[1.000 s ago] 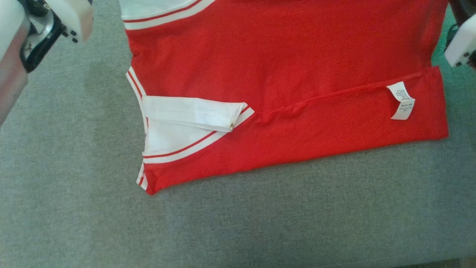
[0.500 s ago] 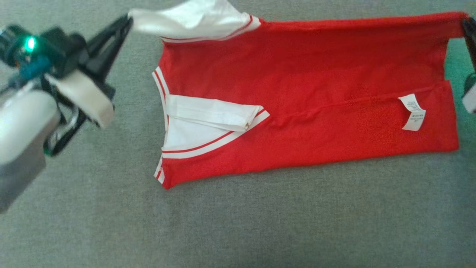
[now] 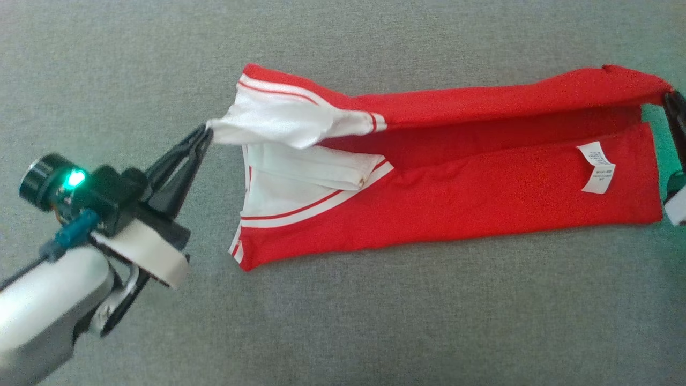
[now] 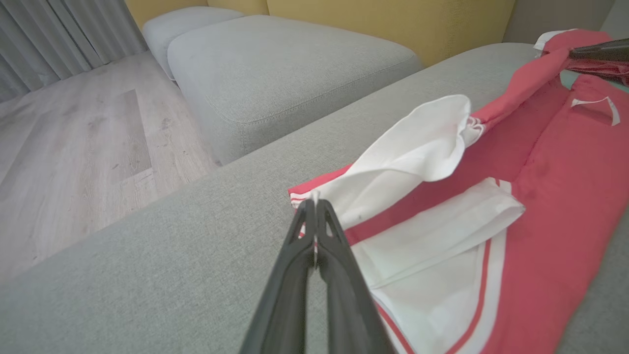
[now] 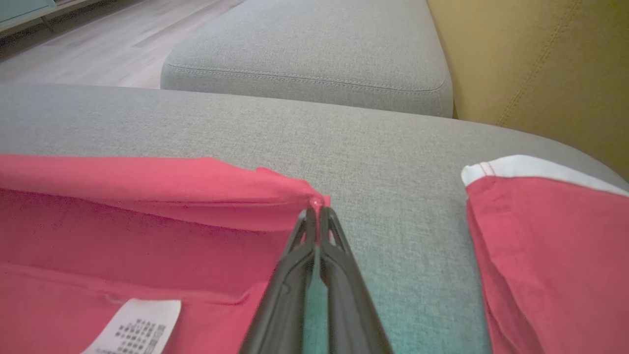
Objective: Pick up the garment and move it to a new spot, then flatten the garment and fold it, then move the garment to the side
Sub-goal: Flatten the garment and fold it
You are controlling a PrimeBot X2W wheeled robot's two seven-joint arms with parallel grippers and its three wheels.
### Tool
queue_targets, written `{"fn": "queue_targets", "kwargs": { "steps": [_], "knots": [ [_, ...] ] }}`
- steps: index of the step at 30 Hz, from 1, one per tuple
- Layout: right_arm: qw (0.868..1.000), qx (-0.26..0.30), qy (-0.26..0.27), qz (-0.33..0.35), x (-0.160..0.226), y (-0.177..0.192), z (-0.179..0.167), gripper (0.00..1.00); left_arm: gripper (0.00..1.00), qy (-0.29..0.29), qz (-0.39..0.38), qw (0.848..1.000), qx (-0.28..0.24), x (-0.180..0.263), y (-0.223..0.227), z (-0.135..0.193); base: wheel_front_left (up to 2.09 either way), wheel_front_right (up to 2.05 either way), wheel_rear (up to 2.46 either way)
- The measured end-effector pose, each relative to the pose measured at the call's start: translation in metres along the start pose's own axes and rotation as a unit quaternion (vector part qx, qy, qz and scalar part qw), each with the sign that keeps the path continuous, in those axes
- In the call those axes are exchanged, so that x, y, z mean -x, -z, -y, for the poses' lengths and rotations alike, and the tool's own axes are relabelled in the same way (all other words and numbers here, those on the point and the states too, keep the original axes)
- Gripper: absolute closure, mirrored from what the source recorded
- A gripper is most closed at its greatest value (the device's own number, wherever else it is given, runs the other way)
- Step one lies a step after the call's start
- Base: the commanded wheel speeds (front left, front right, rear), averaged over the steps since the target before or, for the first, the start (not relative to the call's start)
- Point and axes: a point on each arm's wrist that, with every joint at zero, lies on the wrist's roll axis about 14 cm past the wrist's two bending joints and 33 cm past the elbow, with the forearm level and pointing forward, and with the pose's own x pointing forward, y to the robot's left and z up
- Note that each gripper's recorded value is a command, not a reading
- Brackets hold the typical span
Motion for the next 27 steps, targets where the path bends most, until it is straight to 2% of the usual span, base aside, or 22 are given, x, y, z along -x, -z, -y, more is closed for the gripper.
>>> {"fn": "queue_targets", "kwargs": {
  "steps": [14, 15, 16, 17, 18, 19, 20, 23, 27],
  "knots": [
    [0.999, -0.013, 0.015, -0.027, 0.036, 0.031, -0.007, 1.0, 1.0, -0.014, -0.018, 0.999, 0.04, 0.02, 0.024, 0.028, 0.0, 0.0, 0.0],
    [0.999, -0.018, 0.014, -0.032, 0.038, 0.035, -0.01, 0.95, 1.0, -0.014, -0.019, 0.999, 0.044, 0.019, 0.026, 0.031, 0.0, 0.0, 0.0],
    [0.999, -0.022, 0.015, -0.036, 0.04, 0.038, -0.013, 0.79, 1.0, -0.012, -0.018, 0.999, 0.047, 0.019, 0.027, 0.034, 0.0, 0.0, 0.0],
    [0.999, -0.025, 0.015, -0.039, 0.042, 0.04, -0.016, 0.56, 0.94, -0.013, -0.018, 0.999, 0.048, 0.018, 0.029, 0.037, 0.0, 0.0, 0.0],
    [0.999, -0.027, 0.015, -0.041, 0.044, 0.041, -0.018, 0.0, 0.65, -0.014, -0.02, 0.998, 0.049, 0.017, 0.031, 0.04, 0.0, 0.0, 0.0],
    [0.999, -0.027, 0.017, -0.038, 0.045, 0.04, -0.019, 0.0, 0.17, -0.016, -0.021, 0.998, 0.05, 0.016, 0.033, 0.042, 0.0, 0.0, 0.0],
    [0.999, -0.028, 0.019, -0.031, 0.046, 0.037, -0.02, 0.0, 0.0, -0.018, -0.018, 0.998, 0.051, 0.015, 0.034, 0.044, 0.0, 0.0, 0.0],
    [0.998, -0.042, 0.041, -0.006, 0.054, 0.026, -0.013, 0.0, 0.0, -0.048, -0.006, 0.997, 0.056, 0.011, 0.031, 0.045, 0.0, 0.0, 0.0],
    [0.995, -0.066, 0.078, 0.014, 0.077, 0.027, -0.006, 0.0, 0.0, -0.126, 0.037, 0.988, 0.078, 0.01, 0.01, 0.033, 0.0, 0.0, 0.0]
  ]
}}
